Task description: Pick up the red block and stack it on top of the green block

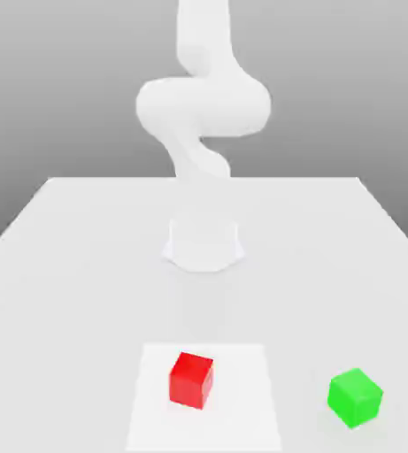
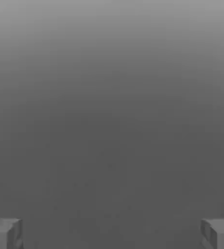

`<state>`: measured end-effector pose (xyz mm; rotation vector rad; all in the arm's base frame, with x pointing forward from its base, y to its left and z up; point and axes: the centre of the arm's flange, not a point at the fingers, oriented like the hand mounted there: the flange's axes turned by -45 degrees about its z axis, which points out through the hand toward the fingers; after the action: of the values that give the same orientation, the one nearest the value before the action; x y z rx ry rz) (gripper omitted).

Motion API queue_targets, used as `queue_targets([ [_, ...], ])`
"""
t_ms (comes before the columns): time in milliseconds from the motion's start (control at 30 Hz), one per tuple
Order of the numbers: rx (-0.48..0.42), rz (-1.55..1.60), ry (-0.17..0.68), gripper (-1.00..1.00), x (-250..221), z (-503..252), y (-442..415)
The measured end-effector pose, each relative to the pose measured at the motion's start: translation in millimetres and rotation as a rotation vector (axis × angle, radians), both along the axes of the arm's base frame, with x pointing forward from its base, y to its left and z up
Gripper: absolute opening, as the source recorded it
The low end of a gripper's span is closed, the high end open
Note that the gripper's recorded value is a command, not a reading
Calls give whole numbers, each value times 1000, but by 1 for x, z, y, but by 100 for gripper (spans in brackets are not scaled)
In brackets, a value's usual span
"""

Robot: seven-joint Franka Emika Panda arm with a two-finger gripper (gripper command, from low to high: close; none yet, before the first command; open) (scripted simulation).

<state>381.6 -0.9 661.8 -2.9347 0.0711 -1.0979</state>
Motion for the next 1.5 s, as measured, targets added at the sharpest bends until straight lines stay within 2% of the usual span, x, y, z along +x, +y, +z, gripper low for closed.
queue_targets([
  [167, 30, -62, 176, 0, 53, -111, -4],
  [333, 57, -125, 344, 0, 73, -224, -10],
  [500, 83, -191, 512, 0, 66, -334, -14],
  [667, 107, -259, 678, 0, 32, -435, -17],
  [867, 111, -270, 710, 0, 25, -505, -16],
  [900, 111, -270, 710, -100, 24, -514, -16],
  [1133, 111, -271, 708, -100, 24, -514, -16],
  [1333, 107, -260, 709, -100, 25, -459, -13],
  [1500, -5, 33, 718, -100, 46, -437, 97],
])
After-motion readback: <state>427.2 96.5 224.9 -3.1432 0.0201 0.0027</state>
